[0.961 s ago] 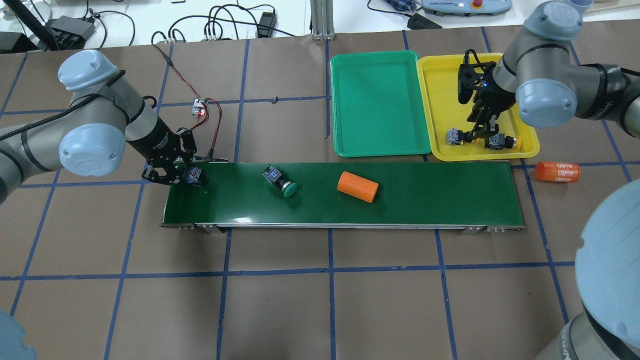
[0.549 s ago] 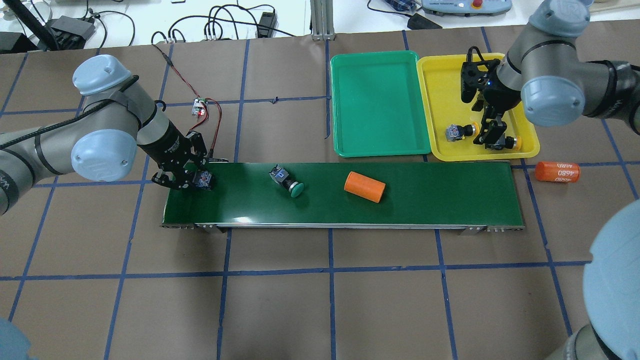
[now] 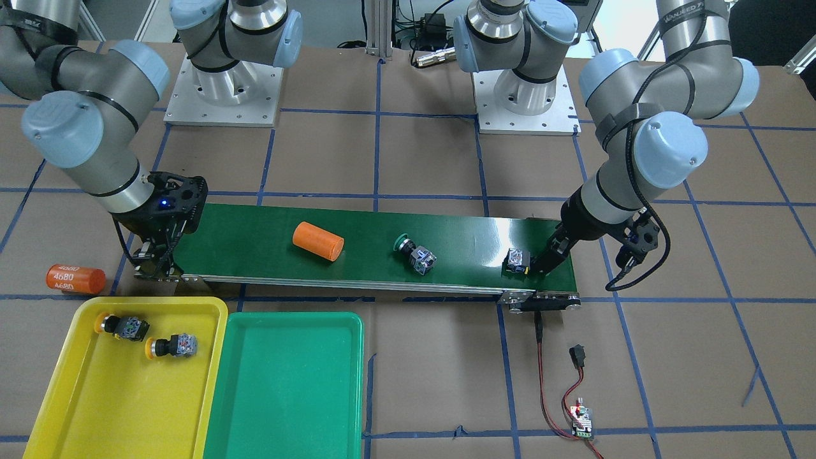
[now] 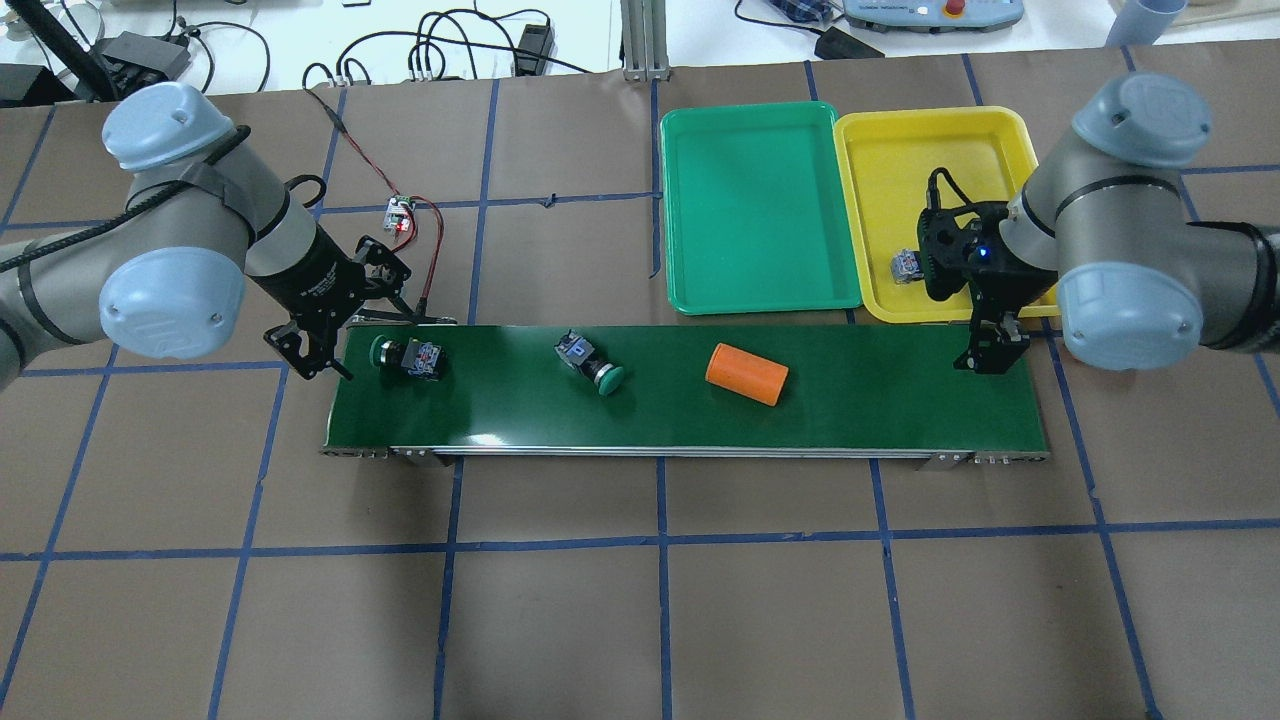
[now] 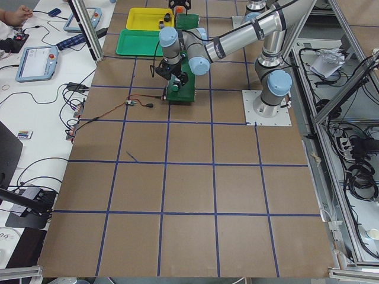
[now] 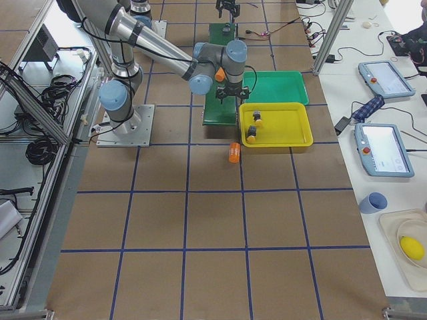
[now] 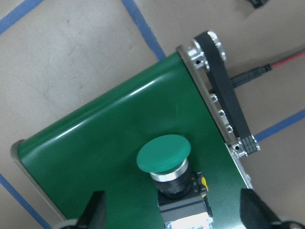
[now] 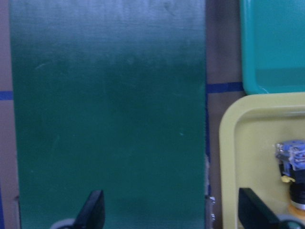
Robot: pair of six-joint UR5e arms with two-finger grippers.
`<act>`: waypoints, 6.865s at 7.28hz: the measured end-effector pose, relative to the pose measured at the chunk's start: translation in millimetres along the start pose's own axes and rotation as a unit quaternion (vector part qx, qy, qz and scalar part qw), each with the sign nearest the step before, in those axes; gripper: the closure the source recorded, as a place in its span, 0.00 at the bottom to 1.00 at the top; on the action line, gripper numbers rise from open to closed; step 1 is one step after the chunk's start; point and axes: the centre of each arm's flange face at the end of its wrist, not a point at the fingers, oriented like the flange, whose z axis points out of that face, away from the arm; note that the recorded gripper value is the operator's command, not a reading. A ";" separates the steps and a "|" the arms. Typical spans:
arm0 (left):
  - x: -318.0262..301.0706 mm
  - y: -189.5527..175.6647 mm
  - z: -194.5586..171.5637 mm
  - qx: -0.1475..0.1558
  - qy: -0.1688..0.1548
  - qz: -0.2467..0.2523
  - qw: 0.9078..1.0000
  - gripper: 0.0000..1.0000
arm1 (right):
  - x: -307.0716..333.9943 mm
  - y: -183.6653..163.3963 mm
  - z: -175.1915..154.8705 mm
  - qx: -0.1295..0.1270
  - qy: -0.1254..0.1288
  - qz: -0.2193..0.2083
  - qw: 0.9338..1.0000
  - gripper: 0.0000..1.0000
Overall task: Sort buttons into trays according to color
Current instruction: 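Return right gripper to belt's far end while left gripper lifts away, then lower right gripper onto the approaching orange cylinder on the belt, then close right gripper on orange cylinder and lift it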
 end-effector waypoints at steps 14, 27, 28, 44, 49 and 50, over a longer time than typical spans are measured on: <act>57.5 59.8 -175.3 0.046 -0.050 0.420 0.905 0.00 | -38.9 -37.1 22.6 -0.025 -0.014 0.006 1.000 0.00; 57.8 62.9 -180.3 0.050 -0.051 0.420 0.905 0.00 | -38.2 -38.3 23.7 -0.019 -0.014 0.038 0.999 0.00; 57.7 63.0 -180.8 0.051 -0.051 0.420 0.905 0.00 | -38.2 -38.3 23.7 -0.019 -0.014 0.039 0.999 0.00; 52.4 67.9 -184.5 0.054 -0.049 0.418 0.906 0.00 | -36.8 -38.3 25.4 -0.018 -0.015 0.038 0.999 0.00; 52.5 67.8 -184.4 0.054 -0.049 0.418 0.906 0.00 | -36.7 -38.4 25.2 -0.018 -0.015 0.038 0.999 0.00; 52.7 67.9 -184.4 0.054 -0.048 0.418 0.906 0.00 | -36.6 -38.4 25.2 -0.018 -0.015 0.038 0.999 0.00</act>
